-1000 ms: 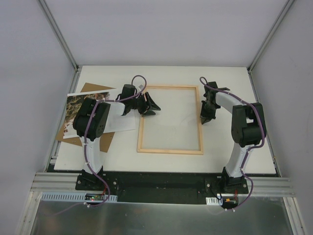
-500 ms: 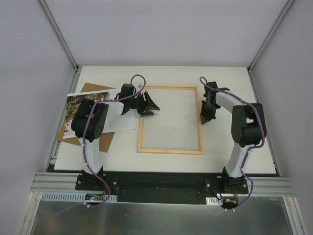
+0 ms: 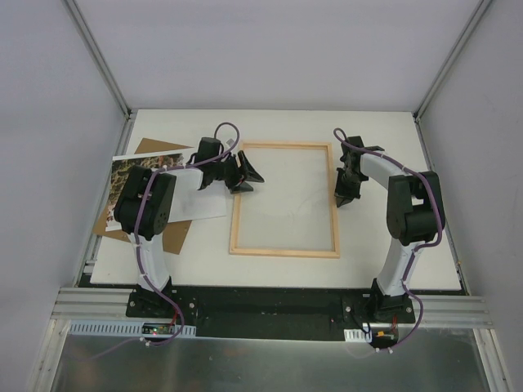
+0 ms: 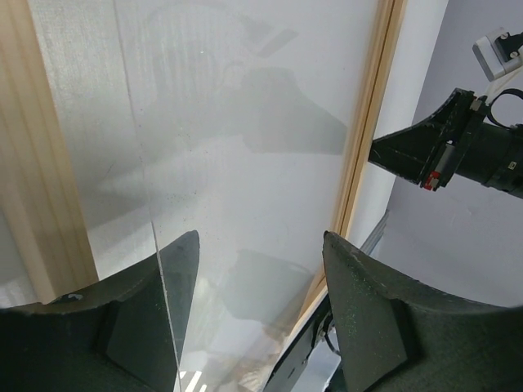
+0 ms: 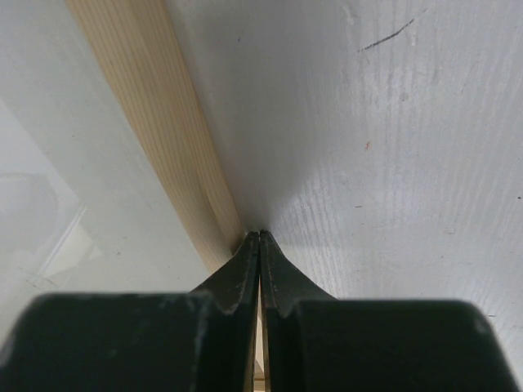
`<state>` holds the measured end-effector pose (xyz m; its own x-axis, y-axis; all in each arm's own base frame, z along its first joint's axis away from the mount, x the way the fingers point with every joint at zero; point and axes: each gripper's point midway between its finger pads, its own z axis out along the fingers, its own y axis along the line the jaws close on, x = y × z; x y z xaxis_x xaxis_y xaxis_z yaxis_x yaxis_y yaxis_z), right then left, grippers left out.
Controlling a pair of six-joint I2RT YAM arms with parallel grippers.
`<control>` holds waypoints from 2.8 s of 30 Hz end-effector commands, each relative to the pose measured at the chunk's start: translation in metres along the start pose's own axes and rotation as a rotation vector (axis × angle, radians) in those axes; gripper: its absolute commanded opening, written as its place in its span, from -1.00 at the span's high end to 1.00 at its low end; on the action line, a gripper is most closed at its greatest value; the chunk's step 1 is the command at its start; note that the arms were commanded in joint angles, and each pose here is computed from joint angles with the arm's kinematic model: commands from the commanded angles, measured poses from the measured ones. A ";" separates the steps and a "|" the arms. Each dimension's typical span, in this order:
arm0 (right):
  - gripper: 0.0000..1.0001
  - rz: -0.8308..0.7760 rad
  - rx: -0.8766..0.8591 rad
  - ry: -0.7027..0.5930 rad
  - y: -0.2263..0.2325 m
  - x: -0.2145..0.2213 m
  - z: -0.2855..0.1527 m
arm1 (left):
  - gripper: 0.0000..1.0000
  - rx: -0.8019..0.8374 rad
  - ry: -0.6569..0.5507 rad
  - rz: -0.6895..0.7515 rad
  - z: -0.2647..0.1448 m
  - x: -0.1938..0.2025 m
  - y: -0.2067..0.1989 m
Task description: Put the photo into the frame
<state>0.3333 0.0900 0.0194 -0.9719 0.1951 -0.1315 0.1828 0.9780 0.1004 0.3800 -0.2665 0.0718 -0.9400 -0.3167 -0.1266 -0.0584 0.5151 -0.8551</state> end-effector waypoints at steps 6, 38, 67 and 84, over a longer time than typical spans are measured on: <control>0.96 -0.011 -0.036 -0.023 0.006 -0.006 -0.015 | -0.24 -0.010 -0.056 0.057 -0.019 -0.015 -0.017; 0.96 -0.015 -0.048 -0.020 0.008 -0.006 -0.013 | -0.28 -0.112 -0.133 0.004 -0.051 -0.019 0.010; 0.66 0.051 -0.019 -0.152 -0.005 -0.025 -0.034 | 0.20 -0.462 -0.204 0.040 -0.066 -0.019 0.052; 0.65 0.075 -0.053 -0.301 -0.011 -0.032 -0.089 | 0.91 -0.617 -0.184 0.080 -0.049 -0.033 0.069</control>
<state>0.3525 0.0700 0.0927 -0.8882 0.2681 -0.3732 0.2236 0.9617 0.1589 0.3909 -0.1842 0.0464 -0.8697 -0.3945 -0.2965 -0.2315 0.8567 -0.4609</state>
